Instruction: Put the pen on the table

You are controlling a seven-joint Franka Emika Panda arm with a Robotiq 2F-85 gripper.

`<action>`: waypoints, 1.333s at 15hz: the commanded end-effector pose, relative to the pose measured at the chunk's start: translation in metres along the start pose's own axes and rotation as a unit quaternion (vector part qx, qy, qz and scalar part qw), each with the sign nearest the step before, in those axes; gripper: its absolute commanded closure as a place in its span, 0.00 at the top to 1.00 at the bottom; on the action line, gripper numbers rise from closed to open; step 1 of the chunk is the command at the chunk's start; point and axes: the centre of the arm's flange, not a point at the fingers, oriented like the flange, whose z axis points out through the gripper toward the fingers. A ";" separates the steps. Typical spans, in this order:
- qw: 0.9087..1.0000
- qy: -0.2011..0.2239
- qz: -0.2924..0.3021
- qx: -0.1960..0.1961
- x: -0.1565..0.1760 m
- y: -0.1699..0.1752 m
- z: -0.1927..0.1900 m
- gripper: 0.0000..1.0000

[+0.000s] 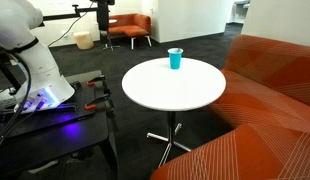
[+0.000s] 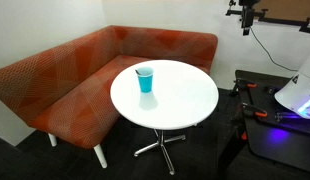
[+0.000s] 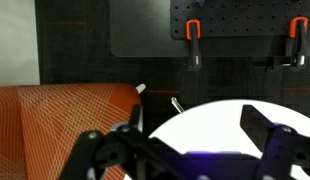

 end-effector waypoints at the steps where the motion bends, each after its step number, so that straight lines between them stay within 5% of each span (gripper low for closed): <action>1: 1.000 0.000 0.000 0.000 0.000 0.000 0.000 1.00; 9: 1.000 0.011 0.006 -0.006 0.005 -0.001 -0.003 1.00; 20: 0.996 0.089 0.028 -0.012 0.039 -0.012 -0.028 1.00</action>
